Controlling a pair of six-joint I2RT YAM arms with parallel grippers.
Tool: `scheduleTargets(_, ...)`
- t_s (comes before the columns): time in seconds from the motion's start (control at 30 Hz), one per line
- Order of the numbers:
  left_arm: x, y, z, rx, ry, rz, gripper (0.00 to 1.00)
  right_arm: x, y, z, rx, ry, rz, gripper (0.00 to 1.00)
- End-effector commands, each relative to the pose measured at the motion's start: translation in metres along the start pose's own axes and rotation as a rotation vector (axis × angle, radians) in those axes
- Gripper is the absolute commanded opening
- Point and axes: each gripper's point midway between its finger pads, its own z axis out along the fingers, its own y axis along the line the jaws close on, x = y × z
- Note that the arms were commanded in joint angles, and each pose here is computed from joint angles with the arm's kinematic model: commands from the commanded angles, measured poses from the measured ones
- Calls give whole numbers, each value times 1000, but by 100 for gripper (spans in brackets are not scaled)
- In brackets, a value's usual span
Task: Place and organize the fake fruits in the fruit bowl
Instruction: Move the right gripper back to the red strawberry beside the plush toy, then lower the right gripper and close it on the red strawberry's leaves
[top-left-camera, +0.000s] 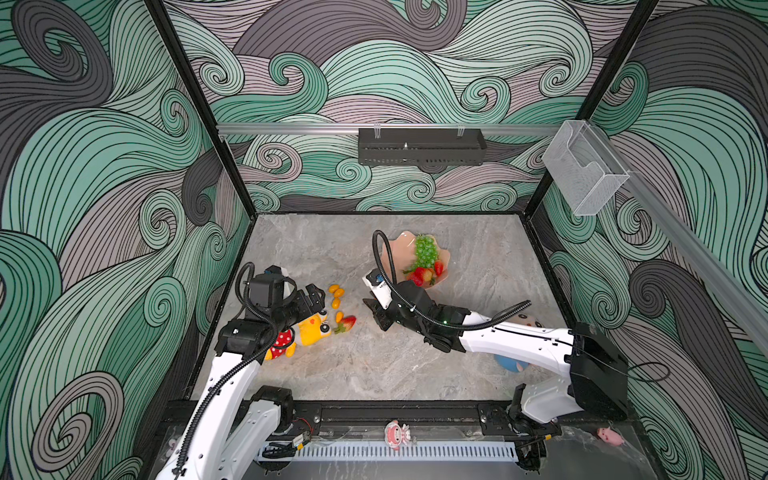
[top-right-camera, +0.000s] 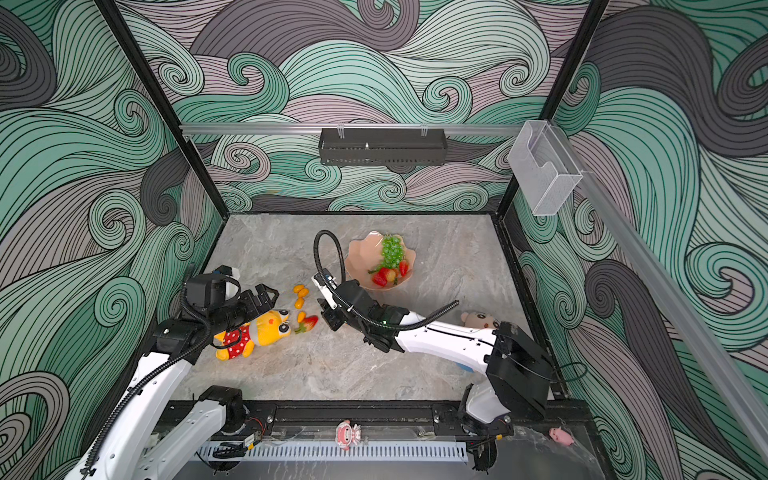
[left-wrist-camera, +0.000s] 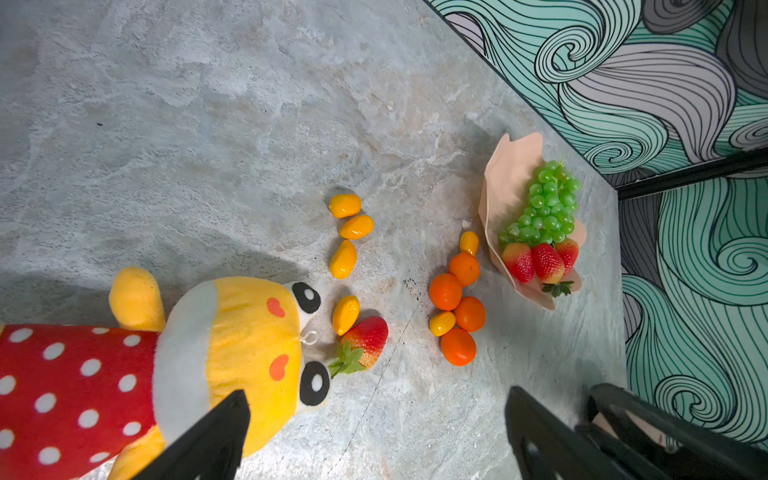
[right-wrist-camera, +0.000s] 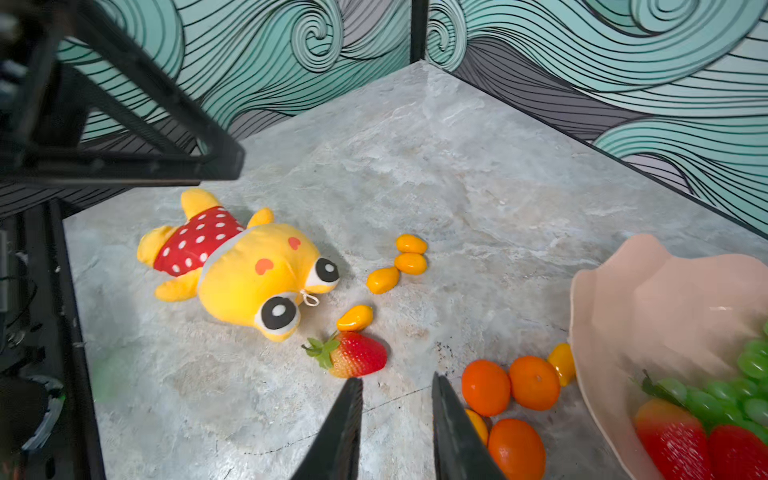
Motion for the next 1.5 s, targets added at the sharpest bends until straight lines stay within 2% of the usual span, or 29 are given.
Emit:
scheduleTargets(0.0, 3, 0, -2, 40, 26, -35, 99, -11, 25, 9, -139, -31, -121, 23)
scheduleTargets(0.33, -2, 14, 1, 79, 33, -144, 99, 35, 51, 42, -306, 143, -379, 29)
scheduleTargets(0.5, -3, 21, 3, 88, 31, -193, 99, 53, 57, 60, -356, 220, -472, 38)
scheduleTargets(0.87, -8, 26, 9, 154, 10, -318, 99, 78, 67, 90, -418, 327, -602, 39)
scheduleTargets(1.03, -10, 33, 11, 144, -2, -362, 98, 89, 69, 101, -435, 358, -637, 39)
scheduleTargets(1.47, -11, 39, 12, 131, -7, -372, 99, 105, 73, 122, -458, 415, -703, 40)
